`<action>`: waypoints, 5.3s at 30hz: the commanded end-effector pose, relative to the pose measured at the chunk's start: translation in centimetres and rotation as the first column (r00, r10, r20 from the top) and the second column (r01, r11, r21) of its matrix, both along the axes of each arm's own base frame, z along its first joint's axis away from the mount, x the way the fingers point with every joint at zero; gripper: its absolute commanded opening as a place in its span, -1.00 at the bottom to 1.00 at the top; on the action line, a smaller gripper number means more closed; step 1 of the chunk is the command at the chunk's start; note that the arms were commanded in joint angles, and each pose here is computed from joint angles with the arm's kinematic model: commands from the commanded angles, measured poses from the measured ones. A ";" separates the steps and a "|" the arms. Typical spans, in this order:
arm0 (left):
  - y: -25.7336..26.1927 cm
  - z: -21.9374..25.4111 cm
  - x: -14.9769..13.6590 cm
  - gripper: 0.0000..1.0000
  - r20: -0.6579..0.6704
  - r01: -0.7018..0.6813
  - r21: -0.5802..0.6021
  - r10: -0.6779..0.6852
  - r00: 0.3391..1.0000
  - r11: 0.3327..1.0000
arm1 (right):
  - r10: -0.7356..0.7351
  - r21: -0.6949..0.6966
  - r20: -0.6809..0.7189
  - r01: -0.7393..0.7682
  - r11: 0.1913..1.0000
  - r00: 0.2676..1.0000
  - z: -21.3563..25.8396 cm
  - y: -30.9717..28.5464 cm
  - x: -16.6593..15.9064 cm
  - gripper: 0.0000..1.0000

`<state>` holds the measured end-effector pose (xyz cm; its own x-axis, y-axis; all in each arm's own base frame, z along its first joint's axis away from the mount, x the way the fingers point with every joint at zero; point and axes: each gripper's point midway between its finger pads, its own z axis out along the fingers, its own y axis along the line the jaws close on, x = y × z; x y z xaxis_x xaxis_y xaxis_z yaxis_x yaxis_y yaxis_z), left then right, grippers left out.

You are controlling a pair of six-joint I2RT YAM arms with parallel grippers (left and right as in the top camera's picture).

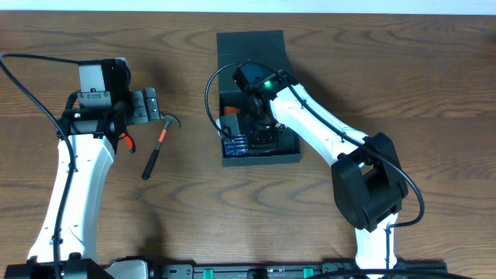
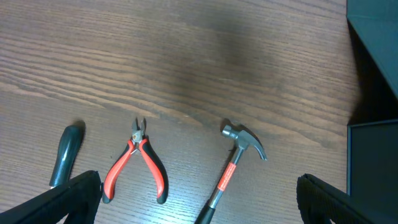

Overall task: Pack container
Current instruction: 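Carry the screwdriver case with the right gripper and place it in the box, then withdraw the right gripper to the upper right, then grasp the red-handled hammer with the left gripper, then carry the hammer with the left gripper and lower it into the box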

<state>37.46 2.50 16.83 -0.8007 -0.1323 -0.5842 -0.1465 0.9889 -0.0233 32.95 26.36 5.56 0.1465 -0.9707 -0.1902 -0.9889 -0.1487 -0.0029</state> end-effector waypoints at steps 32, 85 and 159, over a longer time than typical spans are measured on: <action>0.2 0.4 0.3 0.97 0.008 -0.001 0.005 0.001 1.000 1.000 | -0.483 0.127 0.138 0.469 0.874 0.864 7.0 -2.9 7.0 0.98; -3.8 -16.4 -0.1 0.31 -0.460 0.444 0.092 -0.358 0.813 0.891 | -0.948 0.085 -0.218 0.963 -0.255 -0.231 11.8 -26.8 10.6 0.99; -32.5 -8.2 -3.4 -0.88 -0.324 0.952 0.305 -0.943 0.070 -0.034 | -0.948 0.060 -0.212 0.965 -0.256 -0.238 11.6 -26.8 10.0 0.98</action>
<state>34.45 -29.23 8.81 -0.0309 0.9577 -0.2861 0.9284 0.1335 0.3467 43.08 -0.55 17.40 -0.9492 0.1306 -0.2864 0.0778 0.9790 0.1886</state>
